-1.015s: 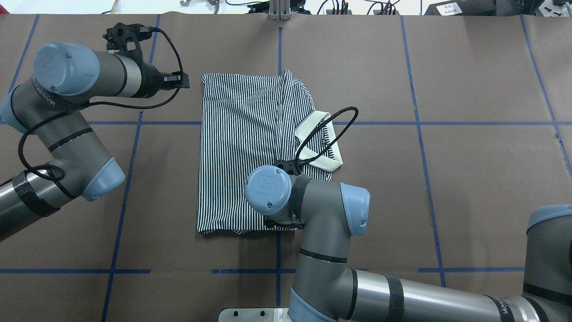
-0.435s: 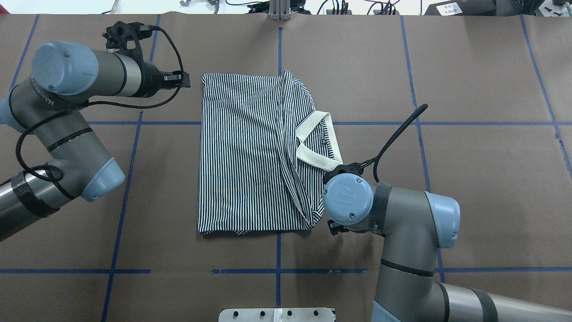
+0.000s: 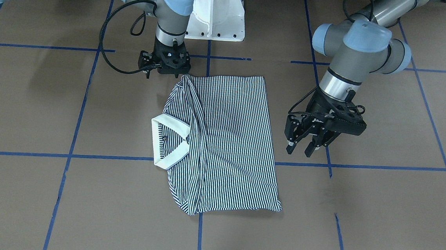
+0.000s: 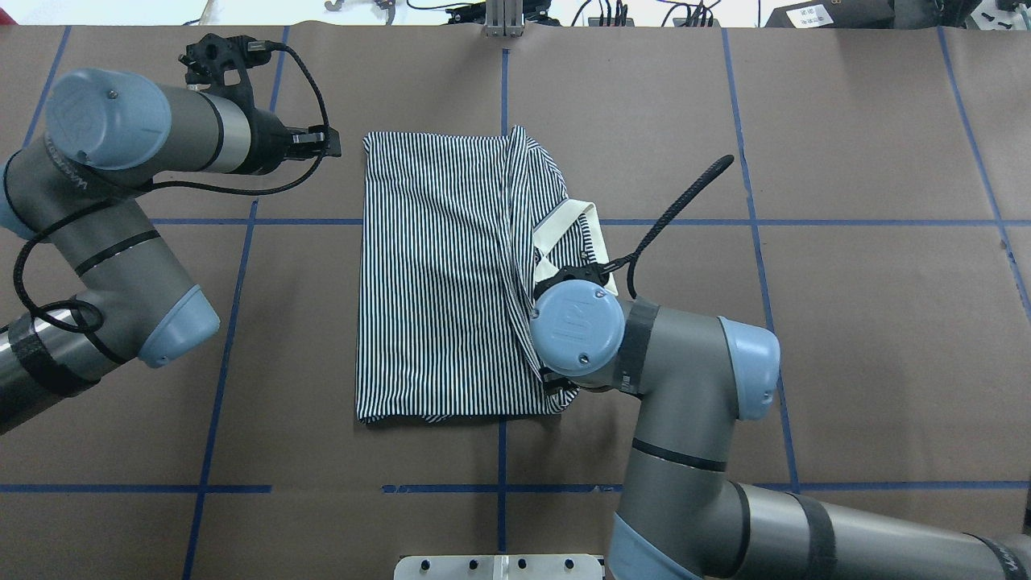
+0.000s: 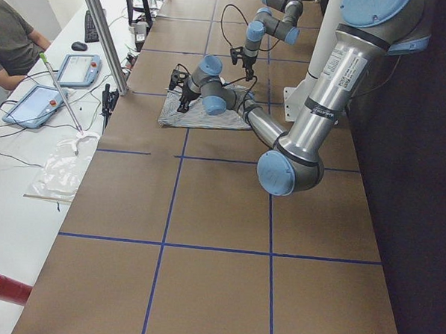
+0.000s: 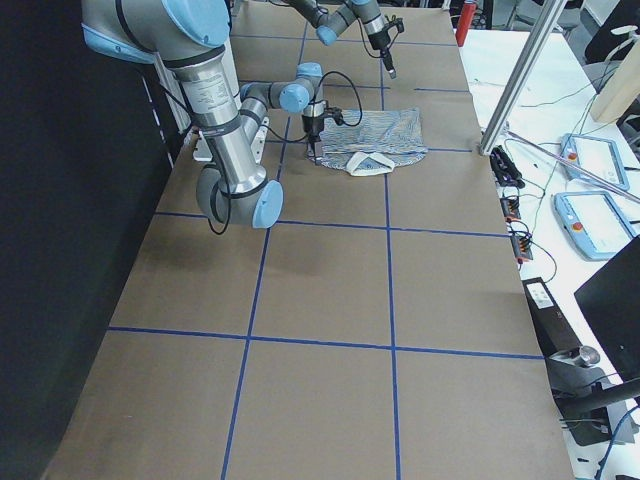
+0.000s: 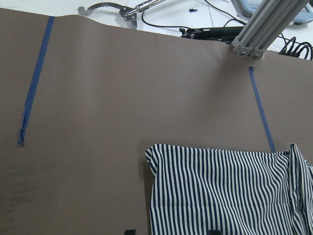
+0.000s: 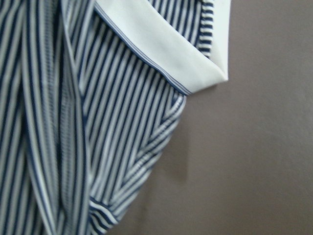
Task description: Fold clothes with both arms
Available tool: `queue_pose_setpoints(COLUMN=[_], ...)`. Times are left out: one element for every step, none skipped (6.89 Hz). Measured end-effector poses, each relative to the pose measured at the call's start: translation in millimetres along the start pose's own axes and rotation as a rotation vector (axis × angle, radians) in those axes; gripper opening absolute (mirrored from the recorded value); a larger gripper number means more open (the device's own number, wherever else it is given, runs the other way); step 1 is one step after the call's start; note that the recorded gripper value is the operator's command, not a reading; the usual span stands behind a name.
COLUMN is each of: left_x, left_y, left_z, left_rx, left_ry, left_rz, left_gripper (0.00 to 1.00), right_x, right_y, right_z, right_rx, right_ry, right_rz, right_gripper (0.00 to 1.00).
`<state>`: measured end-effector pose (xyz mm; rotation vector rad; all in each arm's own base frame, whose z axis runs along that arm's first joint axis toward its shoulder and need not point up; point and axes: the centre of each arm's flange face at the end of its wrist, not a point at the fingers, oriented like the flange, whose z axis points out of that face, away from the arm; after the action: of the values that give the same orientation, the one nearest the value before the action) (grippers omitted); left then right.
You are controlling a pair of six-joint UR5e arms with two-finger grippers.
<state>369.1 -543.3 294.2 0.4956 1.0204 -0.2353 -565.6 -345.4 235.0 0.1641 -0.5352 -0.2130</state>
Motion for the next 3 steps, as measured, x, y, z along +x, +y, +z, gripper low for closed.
queue_pose_setpoints(left_x=[-9, -15, -17], left_y=[5, 8, 10], left_z=[-5, -8, -9], left_rx=[-0.003, -0.005, -0.006], left_ry=[-0.006, -0.01, -0.012], left_rz=[0.0, 0.0, -0.001], left_gripper=[0.59, 0.59, 0.59], right_x=[-22, -42, -54], right_y=[-18, -35, -45], right_z=[3, 9, 13], right_rx=[0.021, 0.027, 0.027], right_ry=[-0.027, -0.032, -0.029], right_rz=[0.009, 0.015, 0.019], right_gripper=[1.0, 1.0, 1.0])
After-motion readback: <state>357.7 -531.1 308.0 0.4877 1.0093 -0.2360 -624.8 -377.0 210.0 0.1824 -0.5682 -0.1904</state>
